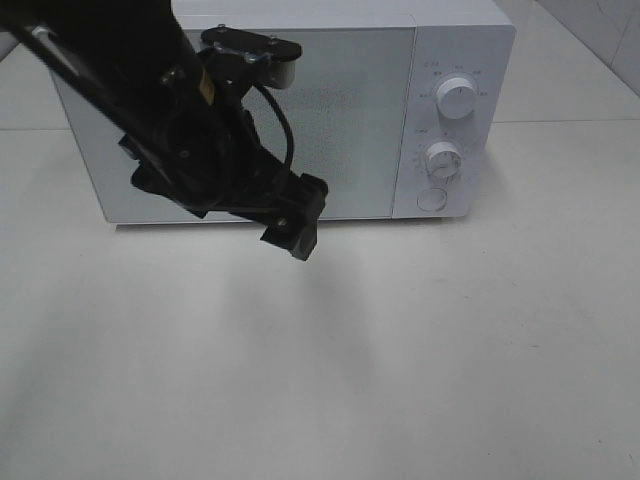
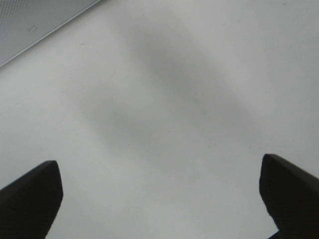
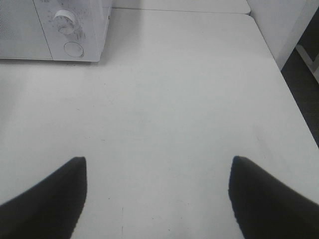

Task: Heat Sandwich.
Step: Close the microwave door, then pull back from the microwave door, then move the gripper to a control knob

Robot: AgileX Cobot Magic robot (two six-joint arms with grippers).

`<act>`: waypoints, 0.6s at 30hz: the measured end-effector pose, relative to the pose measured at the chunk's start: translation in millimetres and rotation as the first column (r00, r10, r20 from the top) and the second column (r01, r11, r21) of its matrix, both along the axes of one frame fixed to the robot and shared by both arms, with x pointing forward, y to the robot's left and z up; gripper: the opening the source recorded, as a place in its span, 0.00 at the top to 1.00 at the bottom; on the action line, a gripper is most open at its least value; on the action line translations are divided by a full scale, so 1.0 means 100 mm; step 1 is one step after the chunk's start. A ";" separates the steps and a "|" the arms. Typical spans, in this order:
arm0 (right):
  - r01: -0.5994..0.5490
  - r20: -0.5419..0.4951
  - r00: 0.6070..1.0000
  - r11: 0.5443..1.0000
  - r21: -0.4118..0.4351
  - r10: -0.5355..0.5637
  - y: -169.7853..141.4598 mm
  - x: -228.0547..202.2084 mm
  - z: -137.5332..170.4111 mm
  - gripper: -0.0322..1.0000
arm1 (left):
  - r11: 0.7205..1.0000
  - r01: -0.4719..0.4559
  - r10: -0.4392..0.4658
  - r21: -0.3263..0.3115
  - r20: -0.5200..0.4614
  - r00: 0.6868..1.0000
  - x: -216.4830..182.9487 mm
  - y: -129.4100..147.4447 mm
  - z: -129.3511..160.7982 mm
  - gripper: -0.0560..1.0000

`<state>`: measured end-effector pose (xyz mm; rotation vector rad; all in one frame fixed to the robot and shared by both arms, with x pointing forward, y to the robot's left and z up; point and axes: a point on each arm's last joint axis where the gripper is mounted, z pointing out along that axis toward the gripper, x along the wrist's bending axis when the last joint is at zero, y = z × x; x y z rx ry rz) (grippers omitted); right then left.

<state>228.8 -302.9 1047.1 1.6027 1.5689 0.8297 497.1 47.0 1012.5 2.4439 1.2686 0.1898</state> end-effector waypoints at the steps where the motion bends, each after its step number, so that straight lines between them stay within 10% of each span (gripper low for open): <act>1: 0.000 0.000 1.000 1.000 0.000 0.000 0.00 0.00 0.00 0.23 | 1.000 0.000 0.000 0.000 0.000 1.000 0.00 0.00 0.00 0.01; 18: 0.000 0.000 1.000 1.000 0.000 0.000 0.00 0.00 0.00 0.23 | 0.946 -0.320 0.323 -0.047 0.082 0.943 -0.11 1.09 0.15 0.01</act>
